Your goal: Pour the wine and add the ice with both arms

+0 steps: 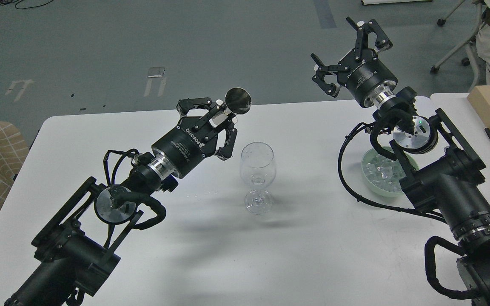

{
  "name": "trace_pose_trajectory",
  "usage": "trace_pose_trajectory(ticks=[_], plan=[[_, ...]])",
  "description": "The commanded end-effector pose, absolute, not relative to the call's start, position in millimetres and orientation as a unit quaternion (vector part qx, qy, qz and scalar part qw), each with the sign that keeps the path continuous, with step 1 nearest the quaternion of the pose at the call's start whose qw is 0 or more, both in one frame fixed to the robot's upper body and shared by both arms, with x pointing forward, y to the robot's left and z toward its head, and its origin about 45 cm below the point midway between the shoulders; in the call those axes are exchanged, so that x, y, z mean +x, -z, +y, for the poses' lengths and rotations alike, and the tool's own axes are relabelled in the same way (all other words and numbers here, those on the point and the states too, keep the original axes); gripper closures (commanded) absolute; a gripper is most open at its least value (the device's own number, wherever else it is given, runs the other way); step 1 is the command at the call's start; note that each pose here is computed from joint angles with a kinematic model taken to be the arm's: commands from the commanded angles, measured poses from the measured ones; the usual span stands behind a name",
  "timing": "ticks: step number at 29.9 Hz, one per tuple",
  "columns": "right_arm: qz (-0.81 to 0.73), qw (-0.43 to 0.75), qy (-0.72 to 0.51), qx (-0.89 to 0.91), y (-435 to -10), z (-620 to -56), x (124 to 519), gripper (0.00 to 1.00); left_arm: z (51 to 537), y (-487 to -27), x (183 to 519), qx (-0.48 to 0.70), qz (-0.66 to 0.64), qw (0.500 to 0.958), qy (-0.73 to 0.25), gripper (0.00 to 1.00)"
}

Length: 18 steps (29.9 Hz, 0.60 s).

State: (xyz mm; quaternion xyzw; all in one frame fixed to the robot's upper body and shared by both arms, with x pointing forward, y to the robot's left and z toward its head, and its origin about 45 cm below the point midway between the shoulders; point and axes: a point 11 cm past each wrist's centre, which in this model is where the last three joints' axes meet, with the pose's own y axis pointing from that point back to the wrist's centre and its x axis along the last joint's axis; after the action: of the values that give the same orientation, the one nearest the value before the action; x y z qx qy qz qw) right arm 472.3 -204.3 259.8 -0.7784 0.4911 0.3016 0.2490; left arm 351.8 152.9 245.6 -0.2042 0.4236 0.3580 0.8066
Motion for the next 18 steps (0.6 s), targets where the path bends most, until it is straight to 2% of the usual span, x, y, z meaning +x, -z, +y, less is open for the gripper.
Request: trace_pose_trajectory(ticks=[1, 18], plan=[[0.493, 0.247, -0.303, -0.777, -258.6, -204.5, 472.2, 0.00, 151.6, -244.5, 350.9, -0.201, 0.424, 0.808, -0.357, 1.00], [0.493, 0.248, -0.303, -0.777, -259.3, -204.3, 472.5, 0.00, 147.4, -241.3, 347.7, -0.189, 0.421, 0.814, -0.354, 1.00]])
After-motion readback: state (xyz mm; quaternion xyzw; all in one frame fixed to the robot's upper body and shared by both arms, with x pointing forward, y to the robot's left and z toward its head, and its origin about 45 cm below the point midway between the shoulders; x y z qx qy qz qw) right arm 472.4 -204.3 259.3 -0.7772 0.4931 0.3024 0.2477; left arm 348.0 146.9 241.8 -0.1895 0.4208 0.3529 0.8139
